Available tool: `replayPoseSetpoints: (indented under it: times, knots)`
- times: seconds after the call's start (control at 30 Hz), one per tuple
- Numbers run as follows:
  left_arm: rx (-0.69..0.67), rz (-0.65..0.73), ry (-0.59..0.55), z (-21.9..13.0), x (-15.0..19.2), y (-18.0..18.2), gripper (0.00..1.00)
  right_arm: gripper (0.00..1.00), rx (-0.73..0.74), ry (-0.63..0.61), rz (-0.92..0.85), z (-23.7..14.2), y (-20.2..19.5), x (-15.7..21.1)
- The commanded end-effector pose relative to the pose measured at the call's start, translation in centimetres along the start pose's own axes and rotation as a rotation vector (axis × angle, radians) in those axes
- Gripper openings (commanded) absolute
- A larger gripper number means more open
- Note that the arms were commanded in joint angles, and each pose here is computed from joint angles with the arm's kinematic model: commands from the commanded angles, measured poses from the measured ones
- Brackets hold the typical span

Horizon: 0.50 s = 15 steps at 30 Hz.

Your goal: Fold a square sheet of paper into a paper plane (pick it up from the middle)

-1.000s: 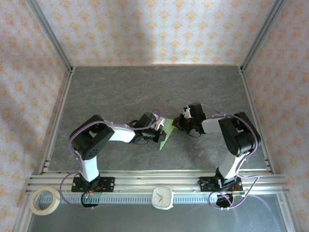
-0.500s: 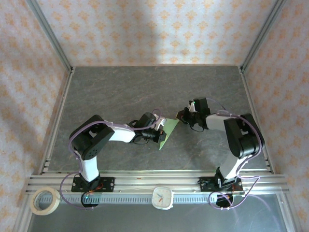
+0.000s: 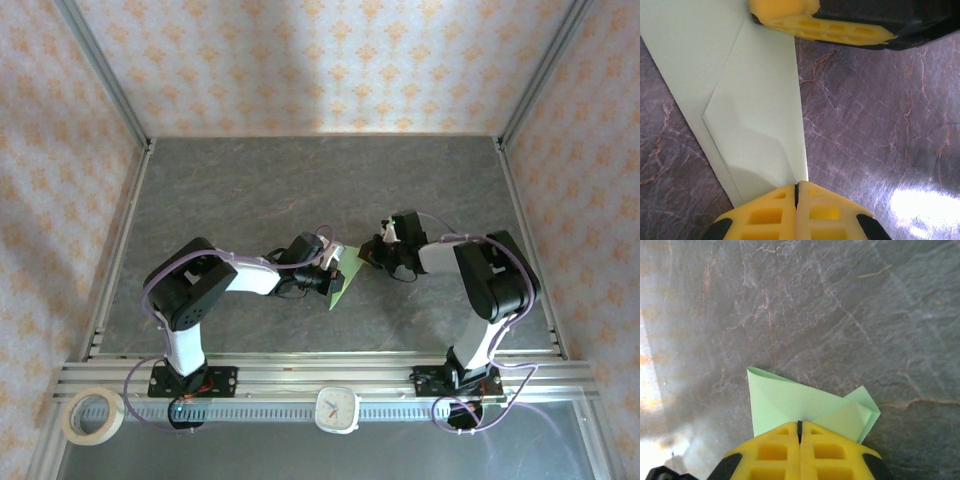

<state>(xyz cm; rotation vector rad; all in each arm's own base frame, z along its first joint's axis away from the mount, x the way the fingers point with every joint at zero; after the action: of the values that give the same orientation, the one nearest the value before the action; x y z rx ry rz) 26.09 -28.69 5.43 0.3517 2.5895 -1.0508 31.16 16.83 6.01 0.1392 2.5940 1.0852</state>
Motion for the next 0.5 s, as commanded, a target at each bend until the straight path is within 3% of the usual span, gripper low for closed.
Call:
replayPoseSetpoints:
  times: [0.0,0.47]
  knots:
    - [-0.300,-0.130,0.293,0.5,8.0,7.2,0.00,0.00,0.110,-0.030,0.016,-0.1,-2.5,-1.1]
    - [-0.292,-0.122,0.290,0.4,7.8,6.9,0.00,0.00,0.084,-0.155,0.066,-2.5,-3.3,-4.4]
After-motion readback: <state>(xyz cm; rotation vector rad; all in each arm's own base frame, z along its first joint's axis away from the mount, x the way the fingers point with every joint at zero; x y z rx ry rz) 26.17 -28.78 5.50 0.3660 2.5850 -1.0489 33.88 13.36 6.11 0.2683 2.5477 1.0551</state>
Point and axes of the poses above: each hand's point on the last joint's axis, 136 mm out from that joint toward the fingers, its own z axis out along the fingers, its own y axis along the line the jaws close on, x = y × z, the point moved 6 cm from there along -z, back along the fingers, and after that the axes turned 9 degrees about -z, right-handed, at the moved point
